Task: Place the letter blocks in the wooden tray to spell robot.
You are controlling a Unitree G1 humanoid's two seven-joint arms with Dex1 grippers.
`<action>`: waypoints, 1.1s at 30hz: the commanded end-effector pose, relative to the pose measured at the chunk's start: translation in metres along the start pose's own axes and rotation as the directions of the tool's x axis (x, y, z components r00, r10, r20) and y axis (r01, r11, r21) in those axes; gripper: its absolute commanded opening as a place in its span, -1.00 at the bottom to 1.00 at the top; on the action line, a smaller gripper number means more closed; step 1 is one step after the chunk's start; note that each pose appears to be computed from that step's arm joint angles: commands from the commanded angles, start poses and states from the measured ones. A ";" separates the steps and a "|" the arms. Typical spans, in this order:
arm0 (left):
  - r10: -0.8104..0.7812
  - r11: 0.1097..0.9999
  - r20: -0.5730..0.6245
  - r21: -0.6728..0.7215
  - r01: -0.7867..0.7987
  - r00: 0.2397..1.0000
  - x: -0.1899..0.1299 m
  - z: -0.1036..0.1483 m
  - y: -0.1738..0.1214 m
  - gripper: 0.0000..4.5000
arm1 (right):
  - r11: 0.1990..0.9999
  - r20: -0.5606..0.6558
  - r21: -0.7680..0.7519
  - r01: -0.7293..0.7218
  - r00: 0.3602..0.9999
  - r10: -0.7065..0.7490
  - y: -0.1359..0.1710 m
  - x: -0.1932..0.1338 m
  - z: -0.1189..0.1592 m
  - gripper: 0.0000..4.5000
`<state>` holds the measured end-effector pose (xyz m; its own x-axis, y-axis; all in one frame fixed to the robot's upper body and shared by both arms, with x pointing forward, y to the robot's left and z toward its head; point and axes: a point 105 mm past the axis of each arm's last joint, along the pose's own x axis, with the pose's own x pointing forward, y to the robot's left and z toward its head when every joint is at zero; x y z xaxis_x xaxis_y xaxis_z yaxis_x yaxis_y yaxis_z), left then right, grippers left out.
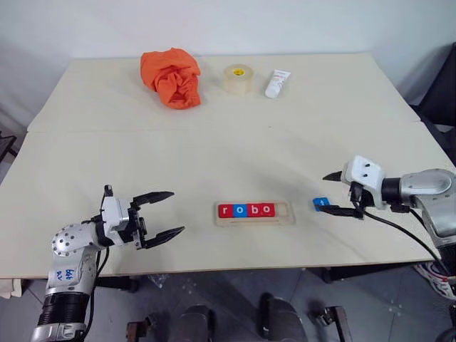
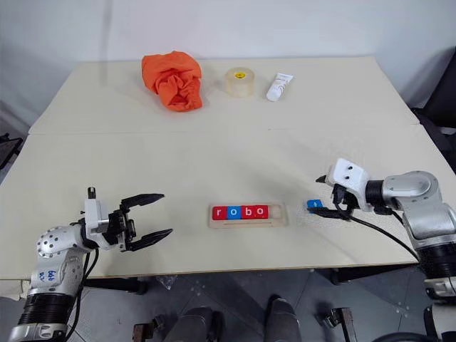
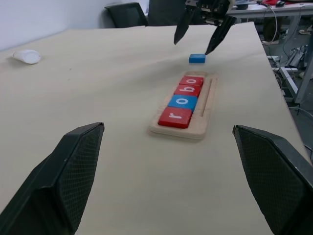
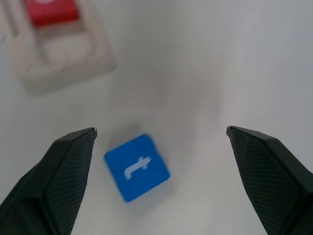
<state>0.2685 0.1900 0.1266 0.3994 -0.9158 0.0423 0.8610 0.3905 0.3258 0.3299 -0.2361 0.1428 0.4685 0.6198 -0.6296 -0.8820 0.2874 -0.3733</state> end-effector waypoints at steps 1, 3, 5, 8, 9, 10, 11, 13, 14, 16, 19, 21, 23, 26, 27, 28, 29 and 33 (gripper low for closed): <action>0.026 0.999 0.013 0.036 -0.026 1.000 -0.005 0.011 0.003 1.00 | 0.997 -0.044 -0.055 -0.050 0.998 0.047 -0.003 0.000 -0.006 0.98; 0.029 0.999 0.011 0.036 -0.029 1.000 -0.005 0.011 0.002 1.00 | 0.996 -0.059 -0.061 -0.064 0.996 0.060 -0.006 0.003 -0.011 0.98; 0.032 0.999 0.008 0.037 -0.032 0.999 -0.006 0.012 0.002 1.00 | 0.994 -0.064 -0.065 -0.084 0.995 0.080 -0.007 0.007 -0.013 0.98; 0.037 0.999 0.005 0.038 -0.038 0.999 -0.007 0.012 0.003 1.00 | 0.992 -0.075 -0.068 -0.102 0.992 0.097 -0.009 0.011 -0.015 0.98; 0.039 0.998 0.004 0.039 -0.039 0.999 -0.007 0.012 0.004 1.00 | 0.991 -0.091 -0.069 -0.113 0.990 0.107 -0.008 0.012 -0.018 0.90; 0.041 0.998 0.004 0.040 -0.041 0.999 -0.008 0.012 0.004 1.00 | 0.990 -0.103 -0.070 -0.122 0.988 0.115 -0.008 0.013 -0.020 0.81; 0.042 0.998 0.003 0.041 -0.042 0.999 -0.008 0.013 0.004 1.00 | 0.990 -0.102 -0.070 -0.125 0.988 0.117 -0.008 0.013 -0.020 0.69; 0.044 0.998 0.002 0.043 -0.044 0.999 -0.009 0.013 0.005 1.00 | 0.989 -0.099 -0.070 -0.128 0.988 0.120 -0.009 0.014 -0.020 0.43; 0.045 0.998 0.001 0.043 -0.045 0.999 -0.009 0.013 0.004 1.00 | 0.989 -0.101 -0.069 -0.128 0.987 0.121 -0.009 0.015 -0.021 0.32; 0.046 0.998 0.000 0.043 -0.046 0.999 -0.010 0.013 0.004 1.00 | 0.989 -0.108 -0.066 -0.134 0.986 0.127 -0.008 0.015 -0.024 0.01; 0.047 0.998 0.000 0.043 -0.047 0.999 -0.010 0.013 0.004 1.00 | 0.989 -0.109 -0.063 -0.133 0.986 0.126 -0.009 0.016 -0.025 -0.35; 0.047 0.998 0.001 0.044 -0.047 0.999 -0.009 0.013 0.005 1.00 | 0.992 -0.083 -0.052 -0.114 0.990 0.110 -0.012 0.016 -0.020 -0.35; 0.047 0.998 0.001 0.045 -0.047 0.999 -0.009 0.013 0.005 1.00 | 0.995 -0.064 -0.047 -0.092 0.994 0.089 -0.016 0.014 -0.015 -0.35; 0.048 0.998 0.003 0.045 -0.048 0.999 -0.008 0.013 0.006 1.00 | 0.997 -0.035 -0.031 -0.069 0.997 0.068 -0.022 0.011 -0.005 -0.35; 0.047 0.998 0.003 0.045 -0.048 0.999 -0.008 0.013 0.007 1.00 | 0.997 -0.023 -0.035 -0.064 0.998 0.064 -0.023 0.010 0.001 -0.35; 0.048 0.998 0.004 0.045 -0.048 0.999 -0.007 0.013 0.007 1.00 | 0.998 -0.010 -0.030 -0.064 0.998 0.064 -0.024 0.009 0.008 -0.35; 0.048 0.998 0.005 0.045 -0.048 0.999 -0.007 0.013 0.007 1.00 | 0.998 -0.003 -0.026 -0.065 0.998 0.065 -0.024 0.009 0.012 -0.35; 0.045 0.998 0.011 0.044 -0.045 0.999 -0.004 0.012 0.008 1.00 | 0.995 0.072 -0.011 -0.100 0.992 0.101 -0.014 0.011 0.048 -0.35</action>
<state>0.2696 0.1950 0.1354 0.4326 -0.9003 0.0485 0.8369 0.4210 0.3498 0.3483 -0.2123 0.1534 0.3726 0.6522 -0.6601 -0.9265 0.2216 -0.3040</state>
